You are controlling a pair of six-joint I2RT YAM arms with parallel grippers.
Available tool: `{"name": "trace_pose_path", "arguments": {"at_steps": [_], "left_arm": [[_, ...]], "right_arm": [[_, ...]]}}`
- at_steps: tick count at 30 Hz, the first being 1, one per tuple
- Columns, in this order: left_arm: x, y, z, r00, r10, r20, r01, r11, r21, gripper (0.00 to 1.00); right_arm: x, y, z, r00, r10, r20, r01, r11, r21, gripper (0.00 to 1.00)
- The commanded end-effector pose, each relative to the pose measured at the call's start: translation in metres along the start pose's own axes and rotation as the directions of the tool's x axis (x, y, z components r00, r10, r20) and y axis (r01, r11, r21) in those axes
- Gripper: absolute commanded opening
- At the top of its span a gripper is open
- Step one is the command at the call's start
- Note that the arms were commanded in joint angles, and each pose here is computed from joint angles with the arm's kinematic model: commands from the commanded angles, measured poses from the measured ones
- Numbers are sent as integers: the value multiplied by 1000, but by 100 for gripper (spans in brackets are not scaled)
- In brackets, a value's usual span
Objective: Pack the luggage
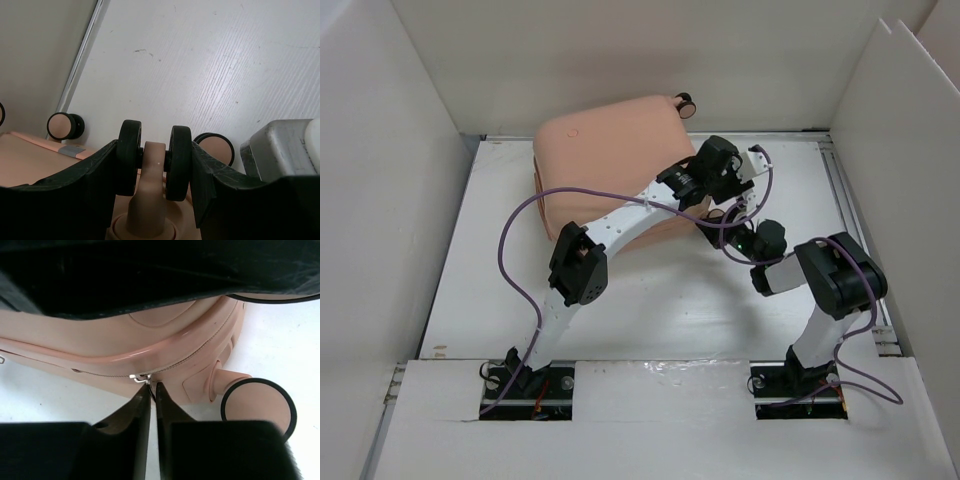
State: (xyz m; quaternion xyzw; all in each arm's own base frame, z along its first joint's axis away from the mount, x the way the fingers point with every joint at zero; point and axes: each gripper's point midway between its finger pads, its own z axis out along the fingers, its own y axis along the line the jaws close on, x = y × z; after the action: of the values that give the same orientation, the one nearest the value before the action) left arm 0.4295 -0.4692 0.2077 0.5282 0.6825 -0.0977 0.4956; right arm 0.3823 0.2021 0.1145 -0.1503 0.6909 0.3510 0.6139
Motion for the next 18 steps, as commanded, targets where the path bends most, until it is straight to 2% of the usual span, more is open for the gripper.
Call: {"name": "trace_pose_path", "arguments": {"at_steps": [1,4,7,13,14,15,17,18], "left_arm": [[-37,71,-53,990,-99,96,116,975,-188,0],[-37,71,-53,990,-99,96,116,975,-188,0],[-37,71,-53,990,-99,96,116,975,-188,0],[-42,74,-61,990,-99,103,117,975,-191,0],[-42,74,-61,990,-99,103,117,975,-191,0],[-44,74,-67,990,-99,103,117,975,-191,0],[-45,73,-74,990,-98,104,116,977,-181,0],[-39,75,-75,990,-103,92,118,977,-175,0]], "right_arm": [[-98,29,5,917,-164,364,210,974,-88,7],[-97,28,3,917,-145,371,190,978,-87,0],[-94,19,-1,923,-119,367,149,987,-56,0],[-79,1,5,961,-70,266,85,995,-44,0],[-80,-9,5,963,-60,264,60,998,8,0],[-67,-23,4,978,-25,205,12,998,68,0],[-76,-50,-3,980,-53,194,13,979,204,0],[-70,-62,-7,988,-50,148,12,968,252,0]]}}
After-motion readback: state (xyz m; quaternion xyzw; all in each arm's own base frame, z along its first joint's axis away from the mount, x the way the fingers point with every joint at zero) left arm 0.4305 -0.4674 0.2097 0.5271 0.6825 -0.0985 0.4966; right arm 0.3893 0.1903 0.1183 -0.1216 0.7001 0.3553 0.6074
